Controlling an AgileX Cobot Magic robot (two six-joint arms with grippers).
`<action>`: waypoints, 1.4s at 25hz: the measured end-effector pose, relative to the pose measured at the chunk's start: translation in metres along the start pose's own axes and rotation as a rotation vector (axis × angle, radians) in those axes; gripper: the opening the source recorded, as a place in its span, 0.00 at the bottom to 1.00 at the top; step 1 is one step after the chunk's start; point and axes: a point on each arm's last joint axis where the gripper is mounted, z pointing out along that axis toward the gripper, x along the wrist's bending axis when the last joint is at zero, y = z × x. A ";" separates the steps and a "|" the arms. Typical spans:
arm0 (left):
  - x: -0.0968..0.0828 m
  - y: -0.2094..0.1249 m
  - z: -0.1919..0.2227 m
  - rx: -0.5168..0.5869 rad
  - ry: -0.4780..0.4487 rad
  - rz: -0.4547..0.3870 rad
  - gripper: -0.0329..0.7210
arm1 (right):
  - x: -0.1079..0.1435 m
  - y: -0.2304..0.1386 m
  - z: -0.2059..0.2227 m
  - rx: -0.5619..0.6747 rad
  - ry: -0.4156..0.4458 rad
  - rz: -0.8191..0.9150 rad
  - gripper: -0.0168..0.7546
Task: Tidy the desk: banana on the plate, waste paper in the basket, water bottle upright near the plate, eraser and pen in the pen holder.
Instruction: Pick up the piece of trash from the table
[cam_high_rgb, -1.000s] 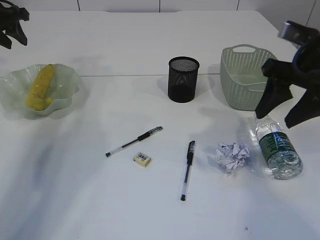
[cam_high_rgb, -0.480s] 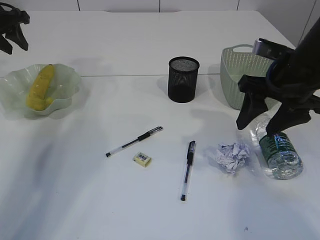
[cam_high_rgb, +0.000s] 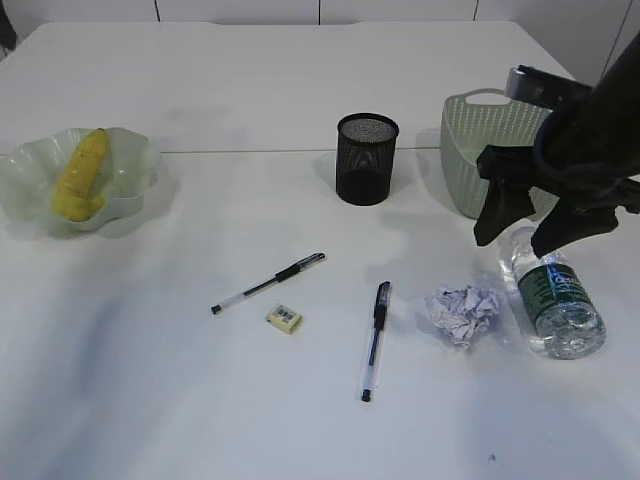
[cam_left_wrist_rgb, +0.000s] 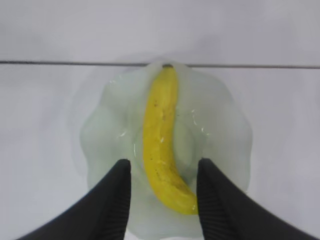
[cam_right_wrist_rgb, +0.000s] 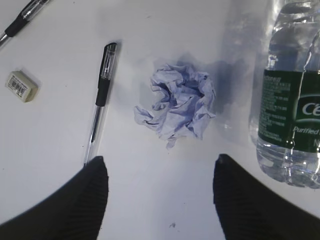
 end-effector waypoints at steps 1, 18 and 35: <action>-0.001 0.002 -0.014 -0.027 0.005 0.005 0.45 | 0.000 0.000 0.000 0.000 0.000 0.000 0.66; -0.017 -0.029 -0.282 -0.505 0.228 0.101 0.45 | -0.004 0.008 0.011 -0.025 -0.024 -0.005 0.66; -0.024 -0.060 -0.343 -0.607 0.227 0.099 0.45 | -0.022 0.012 0.075 0.144 -0.050 0.027 0.66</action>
